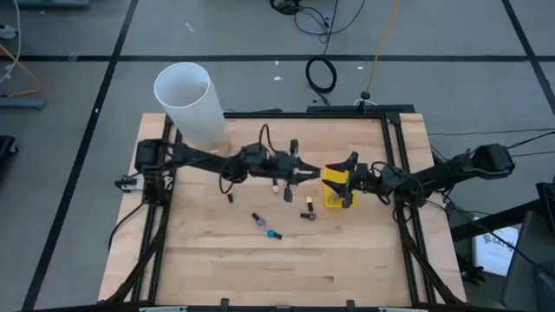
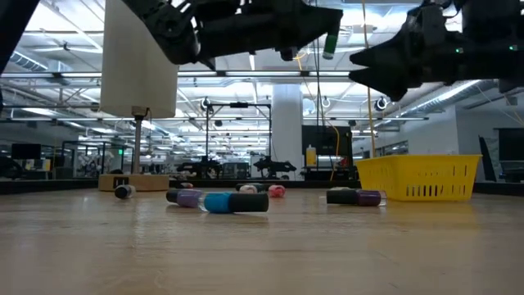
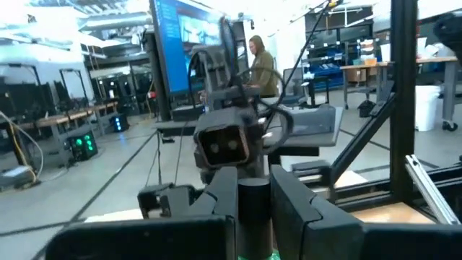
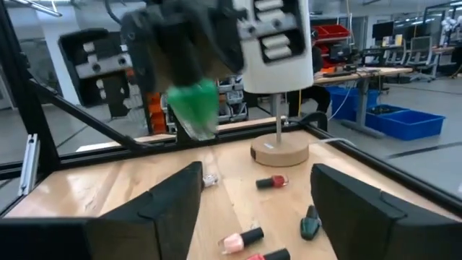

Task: Pick & Place Nail Polish
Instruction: Put the green nail polish into the yellow bin

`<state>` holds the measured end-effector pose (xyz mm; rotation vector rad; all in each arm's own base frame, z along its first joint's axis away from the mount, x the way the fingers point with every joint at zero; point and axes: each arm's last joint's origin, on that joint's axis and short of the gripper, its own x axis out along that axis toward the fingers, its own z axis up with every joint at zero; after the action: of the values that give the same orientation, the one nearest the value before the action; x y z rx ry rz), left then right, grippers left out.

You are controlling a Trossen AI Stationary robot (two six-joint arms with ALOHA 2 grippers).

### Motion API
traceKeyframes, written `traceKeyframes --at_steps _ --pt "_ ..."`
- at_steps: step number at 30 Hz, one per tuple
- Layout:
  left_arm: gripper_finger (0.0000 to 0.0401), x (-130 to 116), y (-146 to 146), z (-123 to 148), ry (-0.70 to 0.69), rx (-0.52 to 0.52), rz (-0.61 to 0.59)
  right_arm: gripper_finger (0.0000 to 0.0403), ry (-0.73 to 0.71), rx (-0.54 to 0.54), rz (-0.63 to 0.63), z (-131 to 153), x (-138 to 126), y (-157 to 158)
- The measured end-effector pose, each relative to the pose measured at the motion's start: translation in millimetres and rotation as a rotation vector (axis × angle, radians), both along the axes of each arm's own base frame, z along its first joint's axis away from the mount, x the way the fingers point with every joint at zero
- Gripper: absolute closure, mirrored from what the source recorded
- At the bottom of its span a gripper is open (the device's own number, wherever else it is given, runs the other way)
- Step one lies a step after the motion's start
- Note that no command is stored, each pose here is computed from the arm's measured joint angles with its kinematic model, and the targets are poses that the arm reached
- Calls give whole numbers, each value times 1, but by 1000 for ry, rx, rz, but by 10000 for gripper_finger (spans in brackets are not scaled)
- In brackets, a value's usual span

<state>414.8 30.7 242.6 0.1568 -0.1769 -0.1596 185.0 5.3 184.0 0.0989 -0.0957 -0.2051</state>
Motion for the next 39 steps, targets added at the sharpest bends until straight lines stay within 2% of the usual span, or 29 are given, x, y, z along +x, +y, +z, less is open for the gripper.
traceKeyframes --at_steps 14,28,33,39 --pt "367 3 5 -2 0 -8 8 151 -16 -87 94 17 23 4" --pt "367 4 4 -3 4 -9 5 153 -2 -133 77 25 44 3" --pt "367 4 4 -3 4 -6 6 188 -1 -133 77 25 44 3" --pt "367 4 3 -3 5 -6 3 269 5 -164 70 25 44 3"
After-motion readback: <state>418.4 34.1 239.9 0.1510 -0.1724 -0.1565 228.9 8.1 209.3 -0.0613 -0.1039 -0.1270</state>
